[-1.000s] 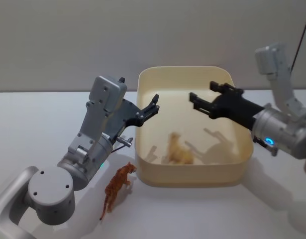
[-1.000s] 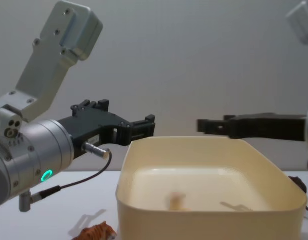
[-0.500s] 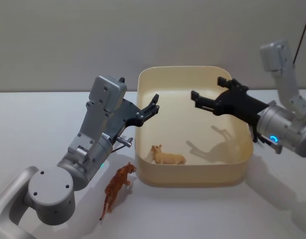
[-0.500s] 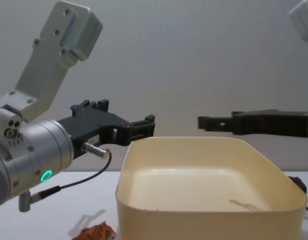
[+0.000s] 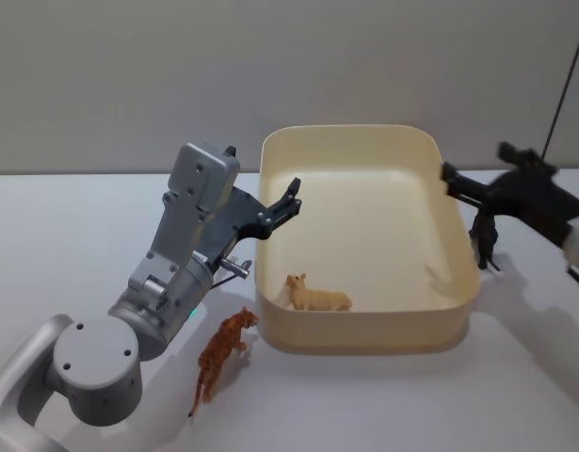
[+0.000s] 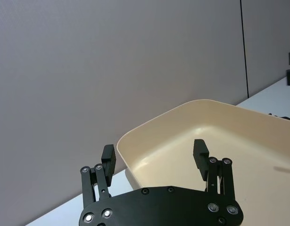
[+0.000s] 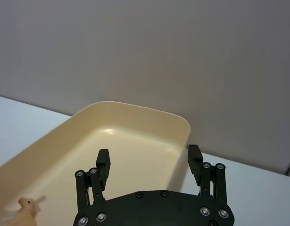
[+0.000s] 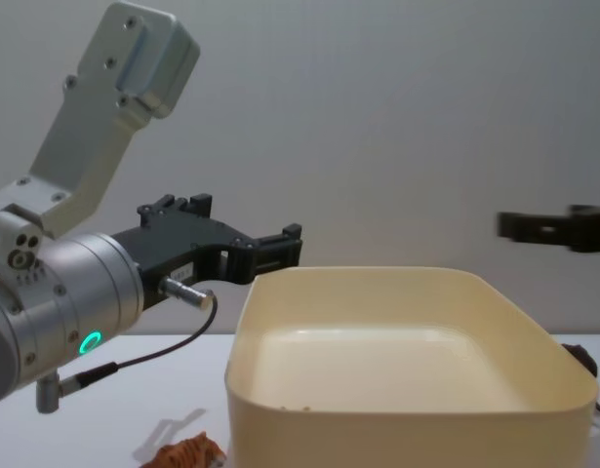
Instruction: Pick up the toy alternately with two hands and place it into the central storage box.
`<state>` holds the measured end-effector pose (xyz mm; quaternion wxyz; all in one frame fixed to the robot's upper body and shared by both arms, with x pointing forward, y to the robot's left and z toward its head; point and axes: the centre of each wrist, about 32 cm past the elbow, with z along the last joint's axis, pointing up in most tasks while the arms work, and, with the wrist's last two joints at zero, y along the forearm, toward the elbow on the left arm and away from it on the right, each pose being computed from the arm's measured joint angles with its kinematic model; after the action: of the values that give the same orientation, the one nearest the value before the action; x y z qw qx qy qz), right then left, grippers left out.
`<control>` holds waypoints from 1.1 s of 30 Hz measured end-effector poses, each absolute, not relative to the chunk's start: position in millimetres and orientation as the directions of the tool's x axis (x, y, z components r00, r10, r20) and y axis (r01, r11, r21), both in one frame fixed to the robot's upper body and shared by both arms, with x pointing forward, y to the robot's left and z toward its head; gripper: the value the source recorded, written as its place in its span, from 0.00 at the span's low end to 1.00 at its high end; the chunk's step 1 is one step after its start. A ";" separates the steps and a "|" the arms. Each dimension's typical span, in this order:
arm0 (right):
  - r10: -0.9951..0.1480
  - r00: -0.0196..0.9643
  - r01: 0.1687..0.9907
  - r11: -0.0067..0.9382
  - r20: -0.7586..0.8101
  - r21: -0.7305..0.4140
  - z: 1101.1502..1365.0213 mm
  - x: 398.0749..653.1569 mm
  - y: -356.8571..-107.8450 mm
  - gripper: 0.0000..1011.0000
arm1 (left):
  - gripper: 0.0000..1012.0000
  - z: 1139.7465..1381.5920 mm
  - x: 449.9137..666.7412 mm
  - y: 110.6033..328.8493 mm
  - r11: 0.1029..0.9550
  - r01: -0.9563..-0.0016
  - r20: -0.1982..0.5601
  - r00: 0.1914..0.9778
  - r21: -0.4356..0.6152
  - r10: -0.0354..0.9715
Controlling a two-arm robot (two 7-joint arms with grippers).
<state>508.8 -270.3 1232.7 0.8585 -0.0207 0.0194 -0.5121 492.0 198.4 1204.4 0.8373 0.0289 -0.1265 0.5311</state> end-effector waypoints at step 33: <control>-0.948 0.318 0.930 0.306 0.028 -0.203 1197.2 475.0 -312.2 0.99 | 0.99 1204.4 492.0 198.4 0.434 -0.897 0.243 0.404 -0.086 0.882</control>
<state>475.0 -312.2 1197.2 0.8066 -0.0910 0.0484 -0.5820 492.0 198.4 1204.4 0.8374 0.0289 -0.1265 0.5310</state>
